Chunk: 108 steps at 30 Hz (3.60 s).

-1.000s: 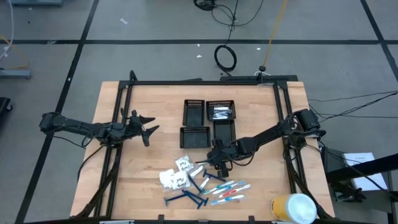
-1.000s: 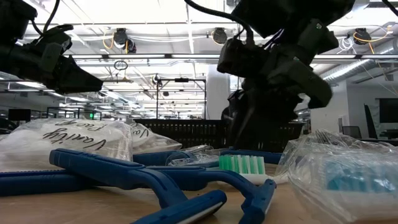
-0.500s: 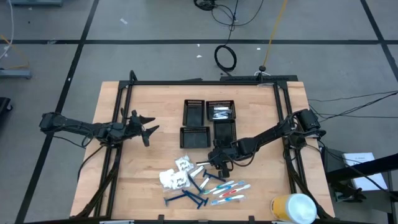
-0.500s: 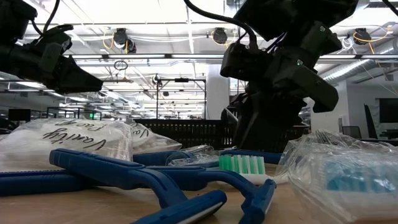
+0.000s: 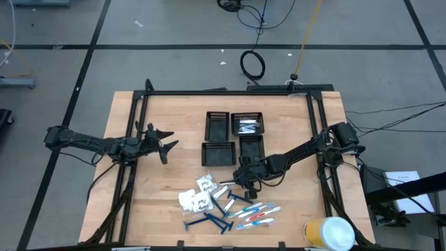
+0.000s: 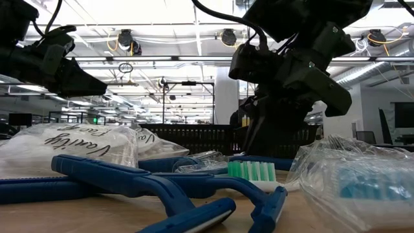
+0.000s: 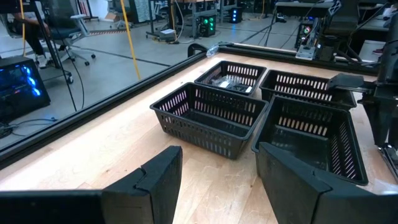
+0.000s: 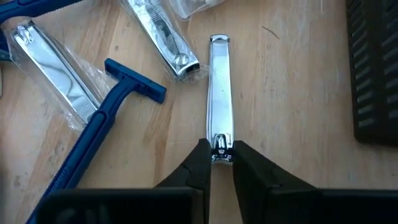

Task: Pick & Place Travel size toiletries
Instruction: Put the silver nail cutter into the top right black bin

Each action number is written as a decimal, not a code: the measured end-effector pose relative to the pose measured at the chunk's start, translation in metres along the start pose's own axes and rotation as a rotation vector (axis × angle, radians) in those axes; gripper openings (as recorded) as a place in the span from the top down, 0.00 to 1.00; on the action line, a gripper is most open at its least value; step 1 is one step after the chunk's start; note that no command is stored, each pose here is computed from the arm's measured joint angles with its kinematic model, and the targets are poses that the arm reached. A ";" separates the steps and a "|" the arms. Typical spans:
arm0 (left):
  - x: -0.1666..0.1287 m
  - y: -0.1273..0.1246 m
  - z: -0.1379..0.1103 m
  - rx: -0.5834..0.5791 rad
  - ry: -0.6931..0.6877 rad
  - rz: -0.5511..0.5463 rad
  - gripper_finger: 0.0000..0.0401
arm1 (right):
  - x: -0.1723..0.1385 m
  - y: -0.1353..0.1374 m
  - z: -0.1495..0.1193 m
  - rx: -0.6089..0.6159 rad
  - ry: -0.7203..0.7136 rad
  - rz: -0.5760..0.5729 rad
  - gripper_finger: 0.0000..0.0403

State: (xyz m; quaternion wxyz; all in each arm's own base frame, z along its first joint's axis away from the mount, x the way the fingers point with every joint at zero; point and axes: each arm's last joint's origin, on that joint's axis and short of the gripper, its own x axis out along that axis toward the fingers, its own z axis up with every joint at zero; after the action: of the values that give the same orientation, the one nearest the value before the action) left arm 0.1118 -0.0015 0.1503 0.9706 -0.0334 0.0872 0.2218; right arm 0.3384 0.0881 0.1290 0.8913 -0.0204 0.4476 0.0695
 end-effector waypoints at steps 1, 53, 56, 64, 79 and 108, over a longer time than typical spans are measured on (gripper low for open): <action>0.000 0.000 0.000 0.000 0.000 0.000 0.48 | 0.000 0.001 0.000 -0.001 0.000 0.002 0.92; 0.000 0.000 0.000 0.000 0.000 0.000 0.48 | -0.111 -0.145 -0.024 0.367 -0.047 -0.548 0.91; 0.000 0.000 0.000 0.000 0.000 0.000 0.48 | -0.106 -0.149 -0.034 0.386 -0.074 -0.567 0.88; 0.000 0.000 0.000 0.000 0.000 0.000 0.48 | -0.103 -0.149 -0.038 0.407 -0.092 -0.568 0.72; 0.000 0.000 0.000 -0.001 -0.001 0.000 0.48 | -0.162 -0.054 0.004 0.135 -0.494 -0.116 0.68; -0.001 -0.002 0.014 -0.493 -0.112 -0.076 0.48 | -0.163 0.033 -0.046 -0.067 -0.741 0.104 0.70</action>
State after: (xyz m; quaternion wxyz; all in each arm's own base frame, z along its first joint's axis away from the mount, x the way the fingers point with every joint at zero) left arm 0.1143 -0.0020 0.1644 0.9441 -0.2599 -0.0248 0.2012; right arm 0.2012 0.0992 0.2334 0.9869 -0.0003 0.0925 0.1318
